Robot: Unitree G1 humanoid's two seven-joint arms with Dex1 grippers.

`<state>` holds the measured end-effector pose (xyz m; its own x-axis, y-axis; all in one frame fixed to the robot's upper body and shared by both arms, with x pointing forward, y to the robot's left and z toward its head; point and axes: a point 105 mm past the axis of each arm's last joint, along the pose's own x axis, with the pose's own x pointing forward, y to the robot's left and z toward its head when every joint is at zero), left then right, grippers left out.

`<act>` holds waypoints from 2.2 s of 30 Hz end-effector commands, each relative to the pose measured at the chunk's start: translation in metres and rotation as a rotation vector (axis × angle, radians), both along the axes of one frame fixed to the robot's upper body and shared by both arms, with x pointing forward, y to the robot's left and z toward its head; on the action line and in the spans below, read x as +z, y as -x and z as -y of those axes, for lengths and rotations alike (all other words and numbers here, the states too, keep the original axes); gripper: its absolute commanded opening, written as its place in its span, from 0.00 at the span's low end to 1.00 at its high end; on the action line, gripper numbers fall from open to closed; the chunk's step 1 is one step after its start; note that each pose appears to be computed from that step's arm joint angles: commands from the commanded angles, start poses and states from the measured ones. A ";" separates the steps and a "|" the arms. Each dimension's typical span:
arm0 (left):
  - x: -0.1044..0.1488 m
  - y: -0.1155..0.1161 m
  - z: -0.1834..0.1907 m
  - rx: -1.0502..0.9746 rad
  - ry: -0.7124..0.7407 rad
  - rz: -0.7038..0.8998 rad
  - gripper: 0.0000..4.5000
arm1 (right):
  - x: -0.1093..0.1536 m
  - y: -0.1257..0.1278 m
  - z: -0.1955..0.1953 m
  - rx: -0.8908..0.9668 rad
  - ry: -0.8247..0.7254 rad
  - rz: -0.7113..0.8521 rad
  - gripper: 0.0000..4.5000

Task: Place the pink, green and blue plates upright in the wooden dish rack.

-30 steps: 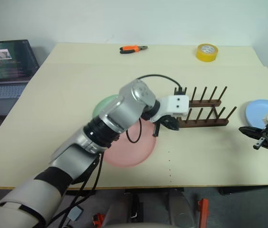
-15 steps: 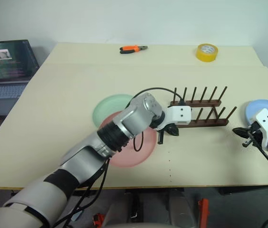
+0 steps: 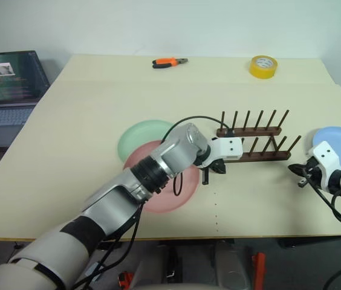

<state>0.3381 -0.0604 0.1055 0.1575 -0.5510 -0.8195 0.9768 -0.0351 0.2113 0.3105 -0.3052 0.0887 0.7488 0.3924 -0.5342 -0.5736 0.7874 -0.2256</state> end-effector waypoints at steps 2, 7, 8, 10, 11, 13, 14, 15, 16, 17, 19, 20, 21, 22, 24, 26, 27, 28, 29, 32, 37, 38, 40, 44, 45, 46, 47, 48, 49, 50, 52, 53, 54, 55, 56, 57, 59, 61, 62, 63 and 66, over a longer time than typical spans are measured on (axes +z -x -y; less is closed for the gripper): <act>0.012 -0.005 0.007 -0.005 0.019 0.056 0.01 | 0.013 -0.009 -0.003 0.007 0.039 0.079 0.00; 0.011 -0.010 0.009 0.016 0.023 0.074 0.01 | 0.015 -0.018 -0.004 0.000 0.072 0.141 0.00; 0.010 -0.011 0.009 0.020 0.024 0.076 0.01 | 0.015 -0.019 -0.004 0.000 0.074 0.144 0.00; 0.010 -0.013 0.009 0.028 0.024 0.084 0.01 | 0.014 -0.020 -0.005 -0.002 0.082 0.154 0.00; 0.010 -0.014 0.009 0.033 0.024 0.087 0.01 | 0.014 -0.021 -0.005 -0.003 0.084 0.161 0.00; 0.010 -0.016 0.009 0.040 0.025 0.092 0.01 | 0.013 -0.023 -0.007 -0.001 0.083 0.175 0.00; 0.010 -0.016 0.008 0.044 0.024 0.095 0.01 | 0.013 -0.024 -0.007 0.000 0.086 0.178 0.00; 0.010 -0.018 0.008 0.049 0.024 0.099 0.01 | 0.012 -0.024 -0.008 0.000 0.087 0.178 0.00; 0.010 -0.019 0.008 0.054 0.024 0.103 0.01 | 0.011 -0.024 -0.009 0.001 0.087 0.179 0.00; 0.010 -0.020 0.007 0.059 0.024 0.108 0.01 | 0.010 -0.025 -0.009 0.001 0.087 0.180 0.00; 0.010 -0.023 0.007 0.071 0.028 0.121 0.01 | 0.009 -0.026 -0.010 0.002 0.088 0.183 0.00; 0.011 -0.024 0.007 0.076 0.029 0.128 0.01 | 0.009 -0.027 -0.010 0.001 0.091 0.188 0.00; 0.011 -0.026 0.007 0.081 0.031 0.134 0.01 | 0.009 -0.027 -0.011 -0.001 0.094 0.193 0.00; 0.012 -0.027 0.007 0.086 0.034 0.139 0.01 | 0.009 -0.029 -0.011 -0.003 0.100 0.202 0.00; 0.013 -0.029 0.008 0.095 0.041 0.148 0.01 | 0.009 -0.032 -0.010 -0.011 0.112 0.226 0.00; 0.014 -0.031 0.009 0.105 0.047 0.159 0.01 | 0.010 -0.034 -0.011 -0.016 0.113 0.245 0.00; 0.014 -0.032 0.009 0.110 0.049 0.166 0.01 | 0.010 -0.035 -0.011 -0.019 0.112 0.253 0.00; 0.015 -0.034 0.009 0.116 0.048 0.173 0.01 | 0.011 -0.036 -0.010 -0.022 0.114 0.262 0.00; 0.015 -0.035 0.009 0.119 0.048 0.177 0.01 | 0.011 -0.037 -0.010 -0.024 0.116 0.268 0.00; 0.016 -0.039 0.009 0.135 0.055 0.197 0.01 | 0.014 -0.041 -0.008 -0.043 0.131 0.309 0.00; 0.018 -0.047 0.009 0.163 0.062 0.235 0.01 | 0.015 -0.047 -0.007 -0.053 0.141 0.353 0.00; 0.018 -0.048 0.009 0.169 0.065 0.241 0.01 | 0.016 -0.048 -0.007 -0.054 0.141 0.359 0.00; 0.018 -0.050 0.009 0.175 0.070 0.248 0.01 | 0.017 -0.049 -0.008 -0.057 0.138 0.369 0.00; 0.018 -0.053 0.009 0.187 0.073 0.263 0.01 | 0.018 -0.051 -0.008 -0.061 0.140 0.388 0.00; 0.018 -0.054 0.009 0.191 0.073 0.269 0.01 | 0.019 -0.052 -0.008 -0.062 0.140 0.391 0.00; 0.018 -0.054 0.008 0.193 0.073 0.272 0.01 | 0.018 -0.052 -0.008 -0.063 0.140 0.393 0.00; 0.018 -0.055 0.009 0.194 0.074 0.274 0.01 | 0.018 -0.052 -0.008 -0.063 0.139 0.395 0.00; 0.018 -0.055 0.009 0.195 0.077 0.273 0.01 | 0.018 -0.053 -0.008 -0.062 0.138 0.396 0.00; 0.018 -0.055 0.009 0.195 0.080 0.272 0.01 | 0.018 -0.053 -0.008 -0.062 0.136 0.396 0.00; 0.019 -0.055 0.010 0.195 0.081 0.272 0.01 | 0.018 -0.053 -0.008 -0.061 0.134 0.395 0.00; 0.020 -0.055 0.009 0.193 0.084 0.272 0.01 | 0.017 -0.051 -0.007 -0.061 0.134 0.386 0.00; 0.021 -0.055 0.009 0.193 0.085 0.271 0.01 | 0.016 -0.050 -0.006 -0.058 0.134 0.377 0.00; 0.023 -0.055 0.009 0.192 0.087 0.270 0.01 | 0.016 -0.048 -0.004 -0.055 0.135 0.369 0.00; 0.025 -0.055 0.009 0.188 0.091 0.266 0.01 | 0.016 -0.044 -0.002 -0.044 0.137 0.354 0.00; 0.027 -0.054 0.009 0.185 0.094 0.263 0.01 | 0.016 -0.041 0.000 -0.037 0.139 0.344 0.00; 0.031 -0.054 0.008 0.176 0.099 0.261 0.01 | 0.019 -0.036 0.004 -0.026 0.140 0.331 0.00; 0.037 -0.053 0.008 0.163 0.107 0.259 0.01 | 0.023 -0.030 0.009 -0.017 0.141 0.316 0.00; 0.049 -0.051 0.008 0.148 0.138 0.251 0.01 | 0.030 -0.022 0.020 -0.019 0.158 0.299 0.00; 0.055 -0.049 0.008 0.141 0.151 0.248 0.01 | 0.033 -0.019 0.025 -0.020 0.167 0.289 0.00; 0.064 -0.048 0.007 0.132 0.172 0.248 0.01 | 0.039 -0.014 0.031 -0.024 0.179 0.284 0.00; 0.085 -0.044 0.006 0.107 0.222 0.256 0.01 | 0.058 -0.003 0.045 -0.032 0.199 0.287 0.00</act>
<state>0.3875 -0.0557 0.1593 0.4102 -0.6222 -0.6668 0.9010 0.1634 0.4018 0.3153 -0.3473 0.1220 0.8695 0.2647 -0.4171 -0.4632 0.7304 -0.5020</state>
